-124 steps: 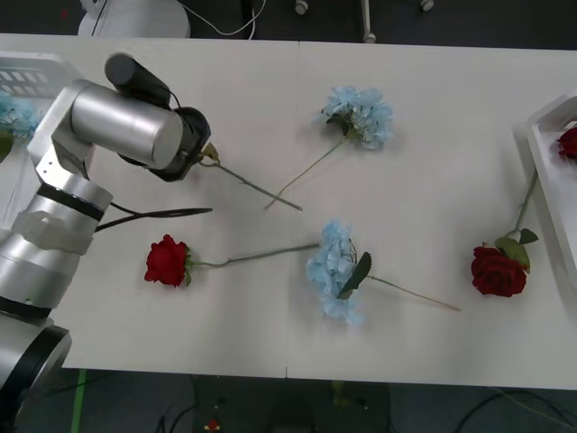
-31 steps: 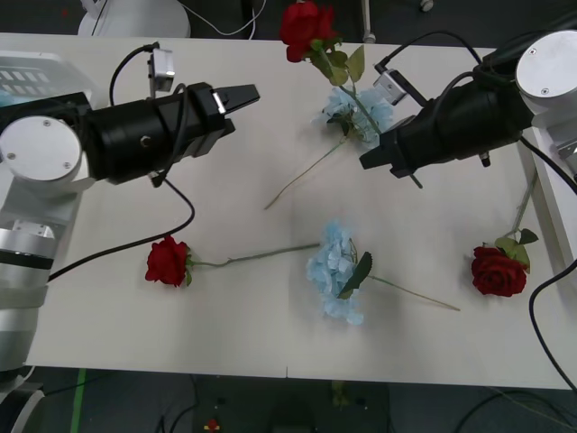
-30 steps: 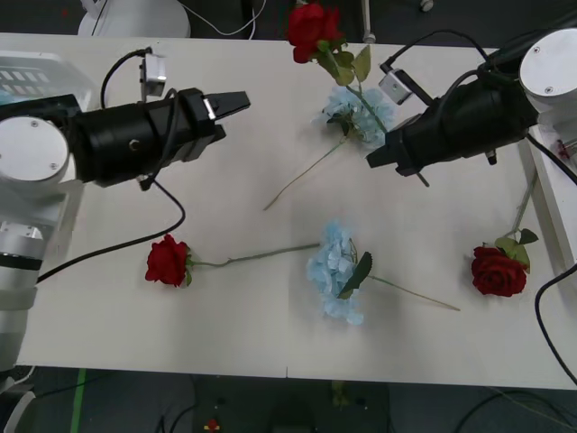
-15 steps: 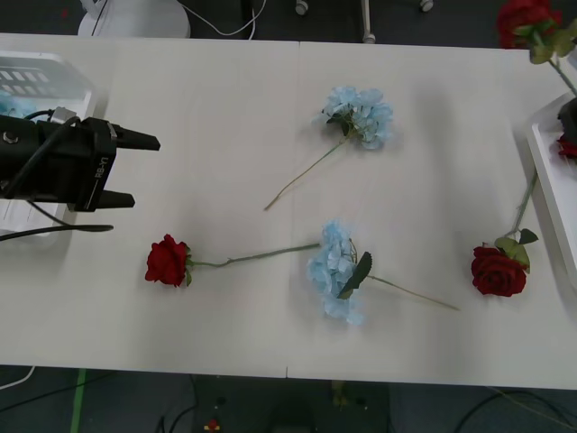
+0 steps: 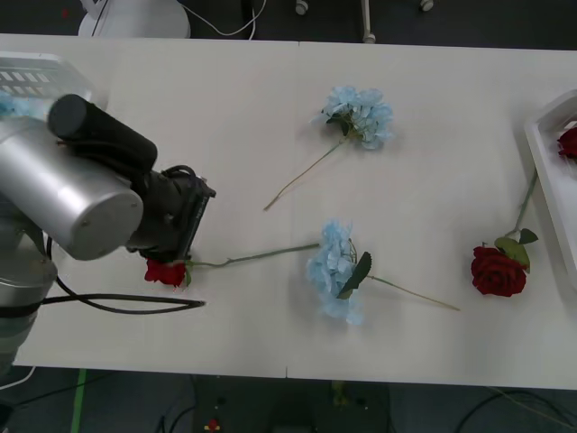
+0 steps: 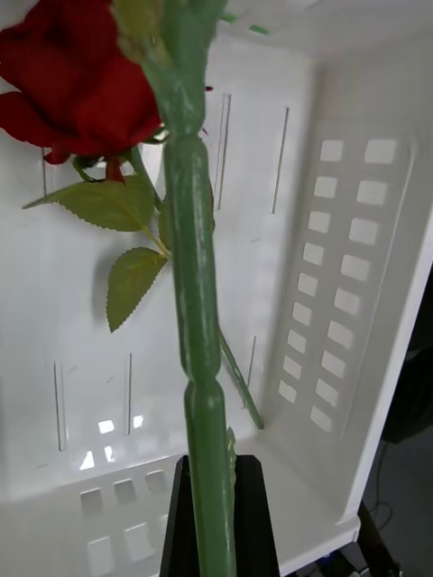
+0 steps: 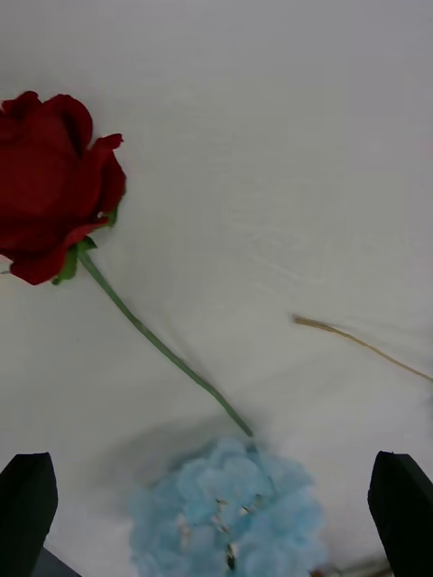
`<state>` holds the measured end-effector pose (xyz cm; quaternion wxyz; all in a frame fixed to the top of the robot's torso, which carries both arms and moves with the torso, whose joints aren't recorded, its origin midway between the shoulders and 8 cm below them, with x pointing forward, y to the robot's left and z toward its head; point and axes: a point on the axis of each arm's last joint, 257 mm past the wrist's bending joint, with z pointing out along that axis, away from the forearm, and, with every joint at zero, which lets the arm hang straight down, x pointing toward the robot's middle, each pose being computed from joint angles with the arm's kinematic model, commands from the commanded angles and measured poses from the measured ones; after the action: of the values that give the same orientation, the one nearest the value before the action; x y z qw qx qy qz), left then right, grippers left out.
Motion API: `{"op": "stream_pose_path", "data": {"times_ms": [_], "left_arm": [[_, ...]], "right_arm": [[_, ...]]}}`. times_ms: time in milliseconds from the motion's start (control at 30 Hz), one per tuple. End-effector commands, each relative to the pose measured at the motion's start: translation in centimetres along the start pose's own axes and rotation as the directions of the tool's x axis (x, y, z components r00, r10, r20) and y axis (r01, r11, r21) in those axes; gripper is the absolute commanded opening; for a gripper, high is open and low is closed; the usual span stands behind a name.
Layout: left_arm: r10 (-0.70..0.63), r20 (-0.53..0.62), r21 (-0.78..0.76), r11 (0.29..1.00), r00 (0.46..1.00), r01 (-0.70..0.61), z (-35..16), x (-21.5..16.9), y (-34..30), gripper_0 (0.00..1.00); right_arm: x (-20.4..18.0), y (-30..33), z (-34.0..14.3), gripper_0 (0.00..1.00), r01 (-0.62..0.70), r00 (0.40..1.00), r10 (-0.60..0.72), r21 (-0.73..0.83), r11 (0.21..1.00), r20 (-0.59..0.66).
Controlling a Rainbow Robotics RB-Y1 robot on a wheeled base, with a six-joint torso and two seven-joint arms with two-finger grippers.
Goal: Put the red flowers into the right box and the blue flowers into the left box
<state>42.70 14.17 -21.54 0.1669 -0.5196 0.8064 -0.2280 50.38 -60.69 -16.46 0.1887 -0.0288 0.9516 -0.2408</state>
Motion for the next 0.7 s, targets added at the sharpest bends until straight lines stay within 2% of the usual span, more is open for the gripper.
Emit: {"op": "stream_pose_path", "data": {"times_ms": [33, 233, 567, 600, 633, 700], "left_arm": [[-0.037, 0.125, -0.072, 0.996, 0.992, 0.046, 2.9, -0.9, 2.4, 1.00], [-0.062, 0.187, -0.098, 0.992, 0.980, 0.081, 6.1, -2.9, 3.2, 1.00], [-0.097, 0.240, -0.093, 0.988, 0.966, 0.122, 8.3, -6.8, 2.6, 1.00], [-0.098, 0.245, -0.094, 0.988, 0.964, 0.125, 8.7, -7.1, 2.7, 1.00], [-0.096, 0.248, -0.094, 0.988, 0.964, 0.123, 8.9, -7.4, 2.8, 1.00], [-0.096, 0.250, -0.099, 0.987, 0.964, 0.124, 9.5, -7.7, 3.0, 1.00]], "right_arm": [[3.9, -4.2, 1.9, 0.00, -0.026, 0.999, 0.030, 0.090, 0.996, -0.043], [6.4, -4.5, 5.0, 0.00, 0.029, 0.998, -0.020, 0.162, 0.986, -0.059], [7.3, -3.7, 7.2, 0.02, 0.085, 0.995, -0.073, 0.218, 0.972, -0.065], [7.3, -3.4, 7.5, 0.15, 0.086, 0.995, -0.075, 0.215, 0.973, -0.060], [7.3, -3.5, 7.5, 0.22, 0.084, 0.996, -0.074, 0.216, 0.973, -0.058], [7.1, -3.4, 7.6, 0.42, 0.081, 0.996, -0.071, 0.215, 0.973, -0.052]]}}
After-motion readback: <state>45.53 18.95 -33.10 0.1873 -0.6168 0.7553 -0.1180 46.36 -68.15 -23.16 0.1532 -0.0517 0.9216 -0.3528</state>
